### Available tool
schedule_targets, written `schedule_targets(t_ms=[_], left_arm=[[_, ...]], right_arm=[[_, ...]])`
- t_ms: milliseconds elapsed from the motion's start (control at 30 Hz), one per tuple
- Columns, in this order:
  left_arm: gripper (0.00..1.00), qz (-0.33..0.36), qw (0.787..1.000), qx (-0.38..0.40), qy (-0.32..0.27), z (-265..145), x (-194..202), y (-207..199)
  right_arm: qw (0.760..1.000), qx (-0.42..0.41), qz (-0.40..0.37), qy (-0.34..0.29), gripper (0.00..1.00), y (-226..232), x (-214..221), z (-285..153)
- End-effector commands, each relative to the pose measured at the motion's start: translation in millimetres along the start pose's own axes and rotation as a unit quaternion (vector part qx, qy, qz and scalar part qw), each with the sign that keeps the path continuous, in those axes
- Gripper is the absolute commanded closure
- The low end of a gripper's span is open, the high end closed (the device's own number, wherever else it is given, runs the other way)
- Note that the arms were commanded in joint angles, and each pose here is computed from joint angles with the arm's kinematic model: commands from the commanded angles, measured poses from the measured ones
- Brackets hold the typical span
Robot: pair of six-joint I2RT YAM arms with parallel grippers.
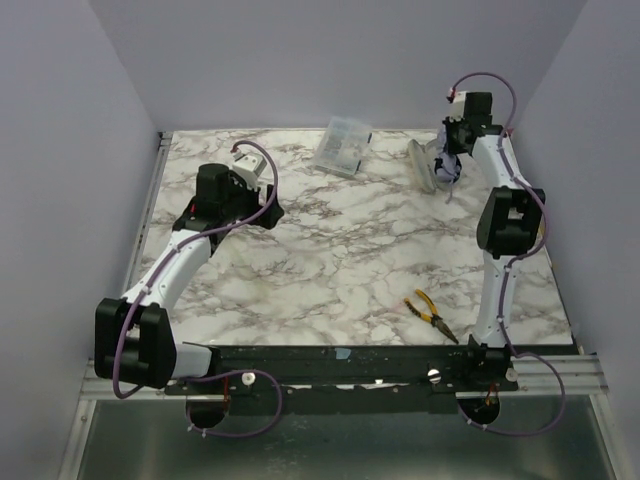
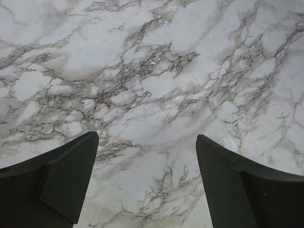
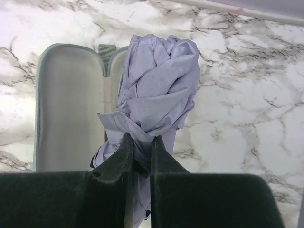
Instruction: Open the umbrella
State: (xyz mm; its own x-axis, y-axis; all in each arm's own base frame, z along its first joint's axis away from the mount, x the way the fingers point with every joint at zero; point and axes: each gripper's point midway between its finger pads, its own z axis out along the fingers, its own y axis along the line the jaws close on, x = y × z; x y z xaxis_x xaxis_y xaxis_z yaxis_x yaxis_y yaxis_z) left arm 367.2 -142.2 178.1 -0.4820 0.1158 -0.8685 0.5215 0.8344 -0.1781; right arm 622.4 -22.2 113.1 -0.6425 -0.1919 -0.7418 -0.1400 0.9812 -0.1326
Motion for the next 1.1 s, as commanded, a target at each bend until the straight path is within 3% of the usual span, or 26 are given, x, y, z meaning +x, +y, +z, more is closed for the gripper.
schedule_targets(t_ms=[0, 200, 300, 400, 533, 733, 900, 1067], left_arm=[[0.13, 0.016, 0.999, 0.014, -0.025, -10, -16, -4], [0.09, 0.034, 0.998, 0.015, -0.045, -13, -36, 2], [0.02, 0.039, 0.998, 0.018, -0.041, -14, -43, 6], [0.02, 0.043, 0.997, 0.029, -0.05, -18, -53, 6], [0.01, 0.076, 0.992, 0.061, -0.075, -31, -71, -6], [0.01, 0.154, 0.98, 0.095, -0.089, -55, -86, -25], [0.01, 0.296, 0.939, 0.149, -0.095, -74, -77, -54], [0.01, 0.452, 0.864, 0.191, -0.115, -91, -62, -90]], right_arm=[[0.996, -0.001, -0.008, -0.088, 0.99, -14, -60, -55], [0.987, -0.073, 0.005, -0.145, 0.99, 12, -97, -105], [0.981, -0.114, 0.011, -0.156, 0.99, 26, -106, -124], [0.972, -0.172, 0.023, -0.16, 0.99, 47, -111, -144], [0.943, -0.29, 0.037, -0.16, 0.99, 88, -112, -179], [0.905, -0.398, 0.065, -0.136, 0.99, 145, -99, -219], [0.836, -0.54, 0.068, -0.073, 0.99, 231, -52, -264], [0.788, -0.615, 0.024, -0.017, 0.99, 292, 0, -296]])
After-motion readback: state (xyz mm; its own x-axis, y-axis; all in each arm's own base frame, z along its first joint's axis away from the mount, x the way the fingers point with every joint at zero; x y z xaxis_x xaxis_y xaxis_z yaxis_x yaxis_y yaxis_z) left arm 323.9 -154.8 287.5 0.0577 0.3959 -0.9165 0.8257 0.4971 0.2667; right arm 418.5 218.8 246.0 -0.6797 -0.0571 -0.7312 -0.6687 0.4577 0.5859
